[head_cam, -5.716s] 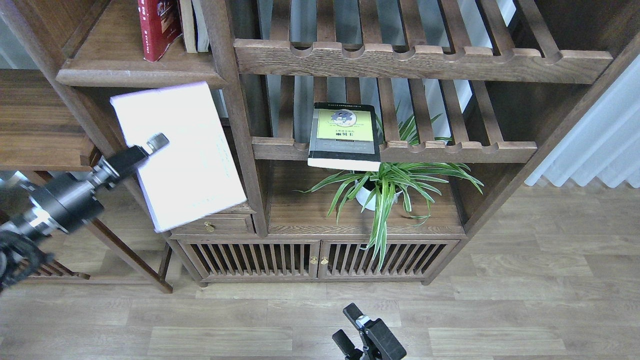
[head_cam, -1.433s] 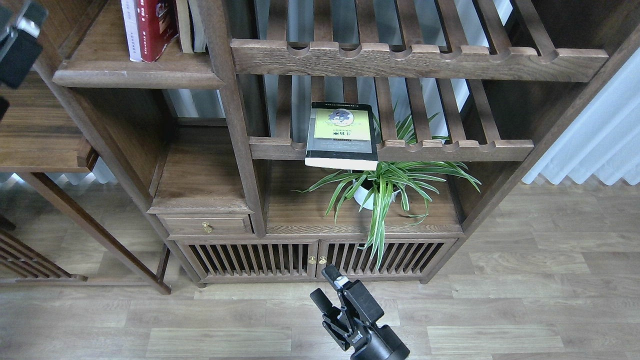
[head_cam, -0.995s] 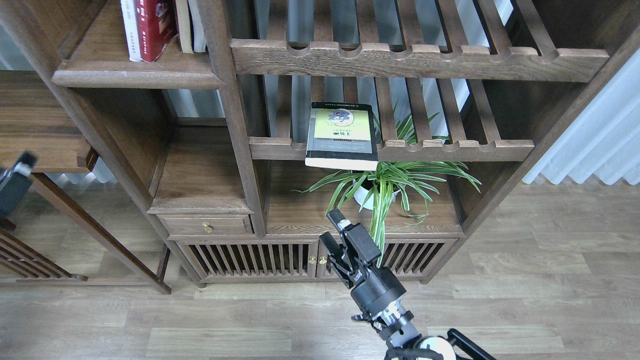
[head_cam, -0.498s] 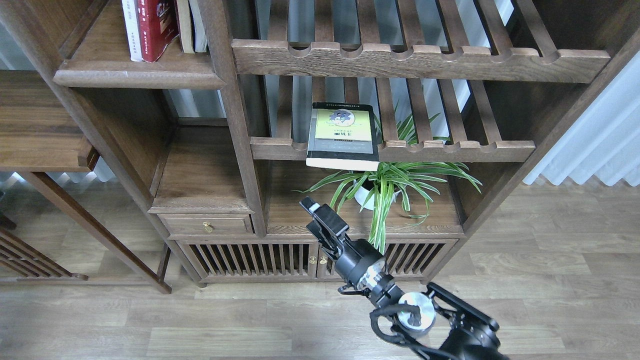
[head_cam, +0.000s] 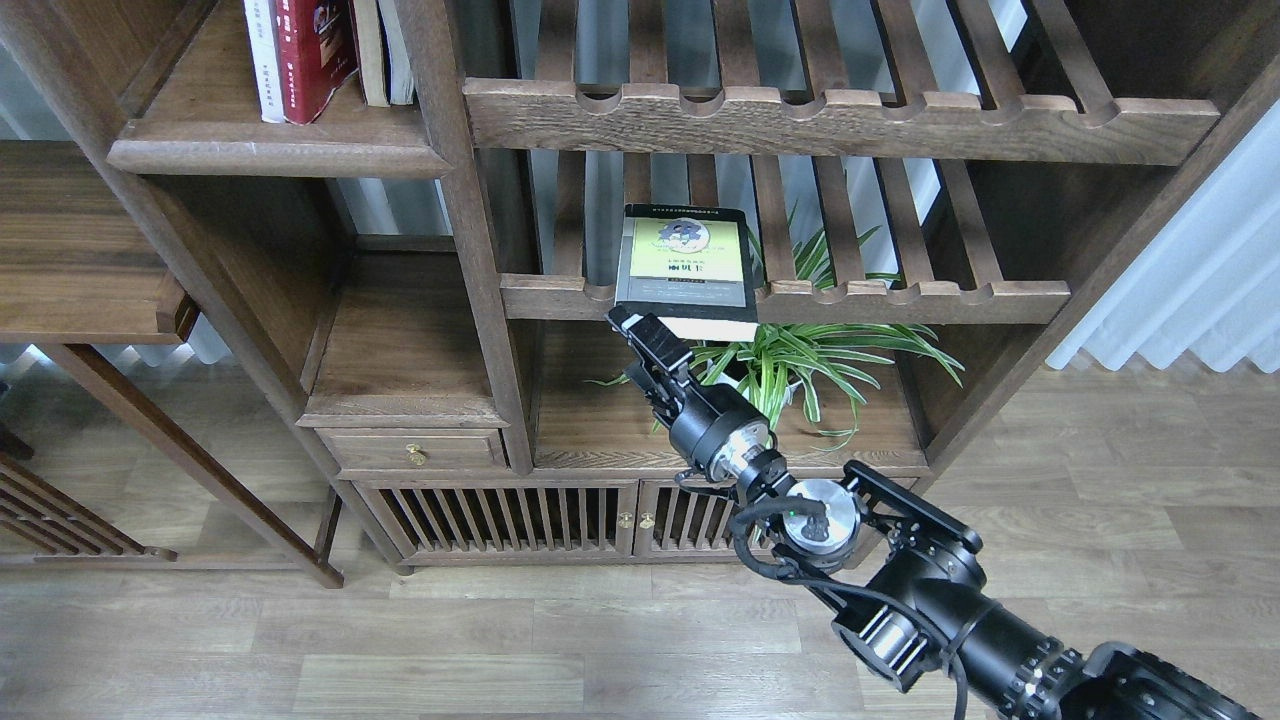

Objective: Organize books on shelf
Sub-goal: 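Reach the right gripper up and grasp the green-covered book, then pull the green-covered book off the middle shelf and lower it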

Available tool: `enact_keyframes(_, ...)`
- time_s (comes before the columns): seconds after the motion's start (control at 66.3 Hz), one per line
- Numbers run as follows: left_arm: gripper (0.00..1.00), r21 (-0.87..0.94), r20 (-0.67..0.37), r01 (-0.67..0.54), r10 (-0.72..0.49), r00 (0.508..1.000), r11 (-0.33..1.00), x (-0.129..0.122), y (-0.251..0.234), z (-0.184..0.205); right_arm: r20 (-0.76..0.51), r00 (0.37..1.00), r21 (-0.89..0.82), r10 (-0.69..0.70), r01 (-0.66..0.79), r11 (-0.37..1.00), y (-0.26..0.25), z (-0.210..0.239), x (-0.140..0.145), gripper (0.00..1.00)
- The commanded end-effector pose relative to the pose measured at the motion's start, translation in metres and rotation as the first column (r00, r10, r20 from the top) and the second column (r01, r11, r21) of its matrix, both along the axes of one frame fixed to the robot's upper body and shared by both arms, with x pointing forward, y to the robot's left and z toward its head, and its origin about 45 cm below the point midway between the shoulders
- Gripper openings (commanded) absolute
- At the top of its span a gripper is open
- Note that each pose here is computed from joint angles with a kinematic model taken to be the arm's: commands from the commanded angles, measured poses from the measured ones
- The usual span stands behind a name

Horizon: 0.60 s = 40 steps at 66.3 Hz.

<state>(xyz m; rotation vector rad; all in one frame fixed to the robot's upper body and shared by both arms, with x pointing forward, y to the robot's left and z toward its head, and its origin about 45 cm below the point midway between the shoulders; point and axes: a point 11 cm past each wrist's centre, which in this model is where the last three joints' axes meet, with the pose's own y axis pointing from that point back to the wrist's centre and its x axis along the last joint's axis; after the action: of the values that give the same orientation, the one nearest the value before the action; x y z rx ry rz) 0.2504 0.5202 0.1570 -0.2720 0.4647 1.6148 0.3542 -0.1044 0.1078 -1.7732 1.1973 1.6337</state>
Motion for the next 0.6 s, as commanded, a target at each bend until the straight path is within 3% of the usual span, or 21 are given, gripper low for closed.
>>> enact_keyframes(0.0, 0.99, 0.0, 0.001, -0.002, 0.002, 1.0, 1.0, 0.0, 0.001, 0.001, -0.01, 1.0, -0.006, -0.015, 0.015, 1.0, -0.004, -0.002, 0.005, 0.93)
enact_keyframes(0.06, 0.99, 0.0, 0.002, -0.001, 0.001, 1.0, 1.0, 0.0, 0.0, 0.001, -0.013, 1.0, 0.004, -0.021, 0.021, 1.0, -0.004, 0.0, 0.007, 0.91)
enact_keyframes(0.075, 0.99, 0.0, 0.002, -0.001, 0.001, 1.0, 1.0, 0.0, 0.0, 0.001, -0.013, 0.999, 0.022, -0.034, 0.035, 0.999, -0.005, 0.005, 0.012, 0.84)
enact_keyframes(0.121, 0.99, -0.001, 0.004, 0.0, 0.0, 1.0, 1.0, 0.001, 0.0, 0.001, -0.014, 0.999, 0.036, -0.044, 0.045, 0.998, -0.006, 0.009, 0.016, 0.78)
enact_keyframes(0.407, 0.99, -0.001, 0.006, -0.002, 0.002, 1.0, 1.0, 0.001, 0.0, 0.002, -0.044, 0.995, 0.011, -0.09, 0.091, 0.996, -0.014, 0.006, 0.024, 0.71)
enact_keyframes(0.588, 0.99, -0.004, 0.013, 0.002, -0.002, 1.0, 1.0, 0.002, -0.001, 0.003, -0.114, 0.978, -0.02, -0.177, 0.176, 0.984, -0.031, 0.005, 0.033, 0.58)
